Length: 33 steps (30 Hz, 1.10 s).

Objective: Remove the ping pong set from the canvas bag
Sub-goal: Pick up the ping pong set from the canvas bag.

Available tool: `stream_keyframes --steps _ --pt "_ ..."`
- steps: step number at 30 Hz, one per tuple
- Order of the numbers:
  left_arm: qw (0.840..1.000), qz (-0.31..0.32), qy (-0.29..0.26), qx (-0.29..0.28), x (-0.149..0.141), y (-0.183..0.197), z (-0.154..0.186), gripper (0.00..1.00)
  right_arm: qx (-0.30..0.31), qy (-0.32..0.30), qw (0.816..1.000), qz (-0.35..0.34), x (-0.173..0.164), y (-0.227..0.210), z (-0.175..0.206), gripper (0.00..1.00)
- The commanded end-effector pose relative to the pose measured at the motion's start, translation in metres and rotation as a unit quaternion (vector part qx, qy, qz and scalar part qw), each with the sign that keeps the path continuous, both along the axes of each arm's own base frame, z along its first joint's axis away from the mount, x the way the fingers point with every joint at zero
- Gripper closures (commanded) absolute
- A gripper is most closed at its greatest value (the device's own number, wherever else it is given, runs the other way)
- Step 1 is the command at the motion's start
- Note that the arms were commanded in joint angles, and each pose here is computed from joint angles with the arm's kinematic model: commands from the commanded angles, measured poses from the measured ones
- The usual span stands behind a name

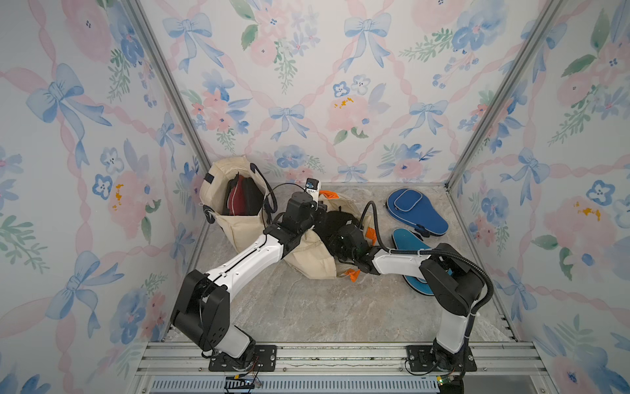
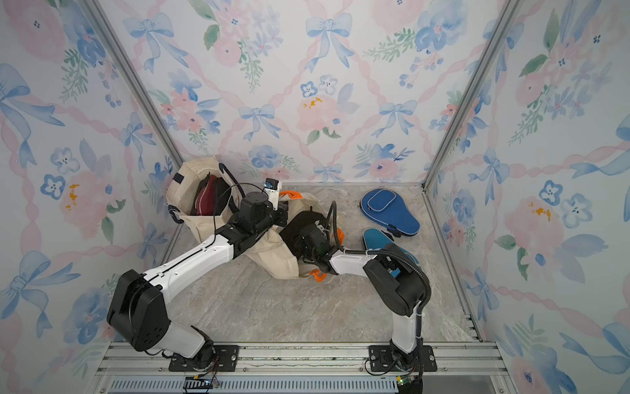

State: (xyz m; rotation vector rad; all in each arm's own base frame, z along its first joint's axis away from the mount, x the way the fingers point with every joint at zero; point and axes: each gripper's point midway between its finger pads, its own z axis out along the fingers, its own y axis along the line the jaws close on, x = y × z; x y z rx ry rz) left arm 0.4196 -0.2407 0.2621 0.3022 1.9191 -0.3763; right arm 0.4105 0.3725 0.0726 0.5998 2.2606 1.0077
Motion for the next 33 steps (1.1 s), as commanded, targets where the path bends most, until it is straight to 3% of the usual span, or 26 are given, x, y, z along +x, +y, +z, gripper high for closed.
stream_keyframes --steps 1,4,9,25,33 --pt "0.999 -0.009 -0.034 -0.013 -0.006 -0.003 0.024 1.00 -0.009 -0.042 0.999 0.000 0.011 0.000 0.019 0.69" --pt "0.999 -0.007 -0.034 -0.012 -0.005 -0.002 0.024 1.00 -0.024 -0.054 0.998 0.000 0.007 -0.005 0.026 0.80" --pt "0.999 -0.002 -0.035 -0.007 -0.004 0.000 0.023 1.00 -0.050 -0.093 0.994 0.009 -0.003 -0.010 0.049 0.87" --pt "0.999 0.025 -0.031 -0.006 0.008 0.019 0.019 1.00 -0.136 -0.212 0.968 0.017 -0.040 -0.040 0.122 0.93" --pt "0.999 0.039 -0.027 -0.009 0.016 0.032 0.016 1.00 -0.178 -0.306 0.935 -0.004 -0.059 -0.066 0.187 0.94"
